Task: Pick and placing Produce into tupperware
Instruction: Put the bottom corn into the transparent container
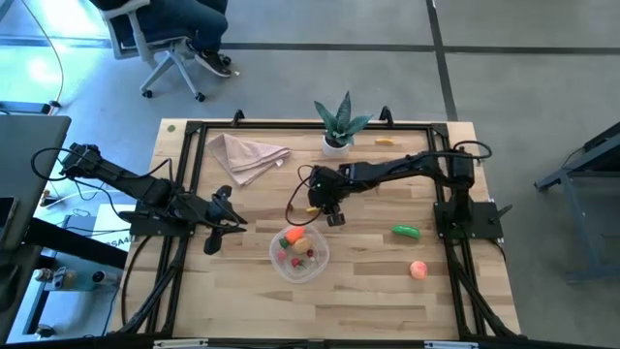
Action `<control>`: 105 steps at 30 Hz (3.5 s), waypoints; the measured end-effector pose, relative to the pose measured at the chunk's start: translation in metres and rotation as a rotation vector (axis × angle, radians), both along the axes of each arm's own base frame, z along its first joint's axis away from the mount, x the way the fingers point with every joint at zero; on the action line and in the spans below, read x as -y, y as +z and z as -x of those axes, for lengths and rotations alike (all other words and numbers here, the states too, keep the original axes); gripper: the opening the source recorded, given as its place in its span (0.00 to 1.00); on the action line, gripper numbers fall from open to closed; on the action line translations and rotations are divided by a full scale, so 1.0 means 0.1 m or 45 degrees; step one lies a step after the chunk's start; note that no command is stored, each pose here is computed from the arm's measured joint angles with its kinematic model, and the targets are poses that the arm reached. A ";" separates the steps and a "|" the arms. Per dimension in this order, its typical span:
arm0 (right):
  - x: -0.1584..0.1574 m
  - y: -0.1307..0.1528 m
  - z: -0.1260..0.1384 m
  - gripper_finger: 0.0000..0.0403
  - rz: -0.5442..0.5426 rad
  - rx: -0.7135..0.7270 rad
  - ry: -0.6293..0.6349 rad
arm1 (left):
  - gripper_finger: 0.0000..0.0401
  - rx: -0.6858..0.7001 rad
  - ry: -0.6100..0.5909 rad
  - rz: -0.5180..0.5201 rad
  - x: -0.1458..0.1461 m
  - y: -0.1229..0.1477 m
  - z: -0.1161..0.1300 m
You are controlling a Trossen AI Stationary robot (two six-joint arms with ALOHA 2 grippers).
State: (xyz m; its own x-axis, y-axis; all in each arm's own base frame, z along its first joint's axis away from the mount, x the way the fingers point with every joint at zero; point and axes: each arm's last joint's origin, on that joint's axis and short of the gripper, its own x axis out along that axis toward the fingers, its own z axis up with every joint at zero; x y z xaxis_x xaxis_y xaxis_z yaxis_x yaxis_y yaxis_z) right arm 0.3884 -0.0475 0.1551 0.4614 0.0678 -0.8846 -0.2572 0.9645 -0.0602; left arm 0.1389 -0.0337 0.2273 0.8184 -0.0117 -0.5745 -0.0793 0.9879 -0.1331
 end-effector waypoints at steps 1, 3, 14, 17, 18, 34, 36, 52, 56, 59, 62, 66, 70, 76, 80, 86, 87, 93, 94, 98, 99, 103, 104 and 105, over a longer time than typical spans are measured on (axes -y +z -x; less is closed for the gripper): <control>0.00 -0.02 -0.01 0.32 -0.003 -0.007 -0.001 | 0.21 0.000 0.000 0.000 0.00 0.00 0.00; 0.00 -0.05 -0.02 0.32 -0.005 -0.010 -0.001 | 0.21 0.000 0.000 0.000 0.00 0.00 0.00; 0.01 -0.10 0.00 0.32 -0.006 -0.070 -0.063 | 0.21 0.001 0.000 0.000 0.00 0.00 0.00; 0.00 -0.11 0.02 0.32 -0.017 -0.101 -0.079 | 0.21 0.001 0.000 0.000 0.00 0.00 0.00; 0.00 -0.12 0.02 0.32 -0.017 -0.104 -0.078 | 0.21 0.000 0.000 0.000 0.00 0.00 0.00; 0.00 -0.14 0.02 0.32 -0.021 -0.114 -0.051 | 0.21 0.001 0.000 0.000 0.00 0.00 0.00; 0.00 -0.17 0.02 0.32 -0.031 -0.121 -0.047 | 0.21 0.000 0.000 0.000 0.00 0.00 0.00; 0.00 -0.18 -0.02 0.32 -0.026 -0.098 -0.042 | 0.21 0.000 0.000 0.000 0.00 0.00 0.00; 0.00 -0.18 -0.02 0.29 -0.023 -0.093 -0.038 | 0.21 0.001 0.000 0.000 0.00 0.00 0.00; 0.00 -0.18 -0.02 0.26 -0.023 -0.093 -0.038 | 0.21 0.001 0.000 0.000 0.00 0.00 0.00; 0.00 -0.18 -0.02 0.24 -0.023 -0.094 -0.038 | 0.21 0.001 0.000 0.000 0.00 0.00 0.00; 0.00 -0.18 -0.02 0.21 -0.024 -0.095 -0.043 | 0.21 0.000 0.000 0.000 0.00 0.00 0.00; 0.01 -0.18 -0.02 0.20 -0.018 -0.096 -0.046 | 0.21 0.001 0.000 0.000 0.00 0.00 0.00; 0.01 -0.18 -0.02 0.20 -0.004 -0.098 -0.053 | 0.21 0.000 0.000 0.000 0.00 0.00 0.00; 0.01 -0.18 -0.02 0.17 -0.004 -0.098 -0.053 | 0.21 0.000 0.000 0.000 0.00 0.00 0.00; 0.01 -0.18 -0.02 0.08 -0.004 -0.097 -0.053 | 0.21 0.000 0.000 0.000 0.00 0.00 0.00; 0.01 -0.18 -0.02 0.07 -0.004 -0.096 -0.053 | 0.21 0.000 0.000 0.000 0.00 0.00 0.00; 0.01 -0.17 -0.03 0.05 -0.003 -0.084 -0.053 | 0.21 0.001 0.000 0.000 0.00 0.00 0.00; 0.01 -0.17 -0.03 0.05 -0.003 -0.082 -0.053 | 0.21 0.001 0.000 0.000 0.00 0.00 0.00; 0.01 -0.14 -0.04 0.05 -0.001 -0.094 -0.055 | 0.21 0.001 0.000 0.000 0.00 0.00 0.00; 0.02 -0.11 -0.05 0.05 0.012 -0.094 -0.061 | 0.21 0.001 0.000 0.000 0.00 0.00 0.00; 0.05 0.06 -0.09 0.05 0.100 -0.163 -0.102 | 0.21 0.000 0.000 0.000 0.00 0.00 0.00; 0.05 0.12 -0.11 0.05 0.119 -0.178 -0.115 | 0.21 0.000 0.000 0.000 0.00 0.00 0.00; 0.06 0.18 -0.12 0.05 0.134 -0.185 -0.126 | 0.21 0.001 0.000 0.000 0.00 0.00 0.00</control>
State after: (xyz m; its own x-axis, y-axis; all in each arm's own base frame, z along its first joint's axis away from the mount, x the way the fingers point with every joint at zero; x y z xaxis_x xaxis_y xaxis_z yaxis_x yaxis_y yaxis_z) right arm 0.4007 -0.0534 0.1736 0.3282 -0.0680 -0.9422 -0.1745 0.9759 -0.1312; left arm 0.1389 -0.0337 0.2274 0.8186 -0.0118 -0.5742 -0.0793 0.9879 -0.1332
